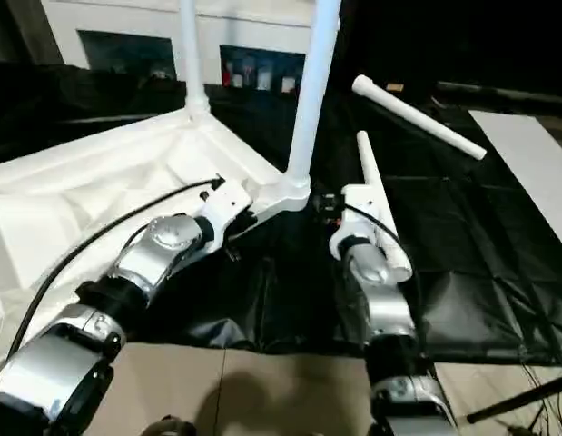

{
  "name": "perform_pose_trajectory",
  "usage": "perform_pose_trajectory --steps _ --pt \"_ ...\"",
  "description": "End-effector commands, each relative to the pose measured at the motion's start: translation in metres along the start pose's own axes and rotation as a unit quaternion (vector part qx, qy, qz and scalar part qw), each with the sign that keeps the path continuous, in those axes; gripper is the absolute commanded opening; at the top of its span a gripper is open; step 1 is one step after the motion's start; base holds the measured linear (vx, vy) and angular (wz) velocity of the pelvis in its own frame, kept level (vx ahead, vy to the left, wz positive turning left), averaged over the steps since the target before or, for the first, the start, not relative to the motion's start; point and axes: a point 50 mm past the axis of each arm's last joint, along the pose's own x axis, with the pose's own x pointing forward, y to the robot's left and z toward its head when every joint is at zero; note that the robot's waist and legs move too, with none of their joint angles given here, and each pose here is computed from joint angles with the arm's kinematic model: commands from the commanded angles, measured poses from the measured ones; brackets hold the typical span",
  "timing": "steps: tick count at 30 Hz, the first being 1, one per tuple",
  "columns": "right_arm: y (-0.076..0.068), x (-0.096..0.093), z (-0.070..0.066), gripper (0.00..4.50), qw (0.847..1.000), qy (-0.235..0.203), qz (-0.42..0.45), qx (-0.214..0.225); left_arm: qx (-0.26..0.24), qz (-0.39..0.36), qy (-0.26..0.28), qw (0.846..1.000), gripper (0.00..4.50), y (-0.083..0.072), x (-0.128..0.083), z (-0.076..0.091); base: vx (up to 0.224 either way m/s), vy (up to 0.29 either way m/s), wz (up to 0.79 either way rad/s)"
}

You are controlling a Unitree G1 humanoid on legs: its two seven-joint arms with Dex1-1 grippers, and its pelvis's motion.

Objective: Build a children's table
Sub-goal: Rotate leg to tighten, then rotate table base

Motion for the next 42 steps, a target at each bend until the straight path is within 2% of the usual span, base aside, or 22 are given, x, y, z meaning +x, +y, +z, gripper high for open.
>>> perform_pose_trajectory --steps 1,4,6,8,10,12,13,14,15,17,18,19,22,23,24,25,27,30,32,36,41,42 --pt "0.001 -0.003 0.001 2.22 1.0 0.002 0.008 -0.003 0.011 0.006 -0.114 0.993 0.44 0.01 -0.002 0.048 0.0 0.0 0.0" --pt "0.003 -0.004 0.0 2.22 1.0 0.005 0.014 -0.005 -0.006 0.001 -0.126 0.992 0.86 0.015 -0.009 0.051 0.0 0.0 0.0" --pt "0.004 -0.005 0.0 2.22 1.0 0.007 0.018 -0.006 -0.028 -0.005 -0.132 0.991 0.85 0.018 -0.014 0.05 0.0 0.0 0.0" --pt "0.007 -0.006 0.001 2.22 1.0 0.007 0.027 -0.012 -0.035 -0.002 -0.14 0.99 1.07 0.023 -0.021 0.05 0.0 0.0 0.0" --pt "0.01 -0.007 0.001 2.22 0.999 0.011 0.043 -0.019 -0.043 -0.012 -0.123 0.991 1.3 0.029 -0.035 0.043 0.0 0.0 0.0" --pt "0.011 -0.008 0.0 2.22 0.998 0.015 0.05 -0.021 -0.041 -0.036 -0.094 0.994 1.43 0.034 -0.056 0.031 0.0 0.0 0.0" --pt "0.012 -0.01 0.0 2.22 0.998 0.016 0.056 -0.022 -0.017 -0.06 -0.064 0.996 1.55 0.038 -0.079 0.019 0.0 0.0 0.0" --pt "0.012 -0.011 -0.001 2.22 0.998 0.016 0.059 -0.022 -0.001 -0.072 -0.051 0.996 1.66 0.039 -0.089 0.015 0.0 0.0 0.0" --pt "0.012 -0.011 -0.001 2.22 0.998 0.016 0.059 -0.022 -0.001 -0.072 -0.051 0.996 1.66 0.039 -0.089 0.015 0.0 0.0 0.0" --pt "0.014 -0.013 -0.002 2.22 0.997 0.019 0.07 -0.024 -0.007 -0.084 -0.007 0.996 1.77 0.049 -0.119 0.002 0.0 0.0 0.0" --pt "0.015 -0.013 -0.003 2.22 0.996 0.021 0.077 -0.026 -0.012 -0.077 0.024 0.997 1.83 0.058 -0.136 -0.005 0.0 0.0 0.0" --pt "0.016 -0.014 -0.003 2.22 0.996 0.021 0.079 -0.026 -0.01 -0.071 0.033 0.997 1.93 0.061 -0.14 -0.007 0.0 0.0 0.0" --pt "0.02 -0.015 -0.004 2.22 0.995 0.026 0.095 -0.029 0.004 -0.001 0.105 0.995 2.12 0.088 -0.178 -0.019 0.0 0.0 0.0" --pt "0.02 -0.015 -0.004 2.22 0.995 0.026 0.096 -0.03 0.005 0.003 0.108 0.994 2.17 0.089 -0.18 -0.019 0.0 0.0 0.0" --pt "0.023 -0.016 -0.005 2.22 0.993 0.029 0.106 -0.031 0.011 0.042 0.14 0.989 2.43 0.101 -0.196 -0.024 0.0 0.0 0.0" --pt "0.028 -0.017 -0.006 2.22 0.991 0.032 0.125 -0.036 0.012 0.101 0.195 0.976 2.51 0.116 -0.22 -0.031 0.0 0.0 0.0" --pt "0.033 -0.018 -0.007 2.22 0.988 0.036 0.144 -0.04 0.007 0.157 0.247 0.956 2.55 0.127 -0.244 -0.034 0.0 0.0 0.0" --pt "0.036 -0.019 -0.007 2.22 0.986 0.038 0.154 -0.049 0.002 0.214 0.308 0.927 2.55 0.135 -0.264 -0.039 0.0 0.0 0.0" --pt "0.037 -0.019 -0.008 2.22 0.986 0.039 0.154 -0.05 0.005 0.239 0.345 0.908 2.55 0.138 -0.274 -0.047 0.0 0.0 0.0" --pt "0.037 -0.02 -0.009 2.22 0.986 0.04 0.155 -0.05 0.008 0.27 0.44 0.857 2.55 0.137 -0.29 -0.069 0.0 0.0 0.0" --pt "0.037 -0.021 -0.009 2.22 0.985 0.042 0.156 -0.053 0.012 0.298 0.475 0.828 2.55 0.134 -0.297 -0.075 0.0 0.0 0.0" --pt "0.037 -0.022 -0.009 2.22 0.985 0.043 0.156 -0.052 0.019 0.315 0.483 0.817 2.55 0.137 -0.3 -0.076 0.0 0.0 0.0"
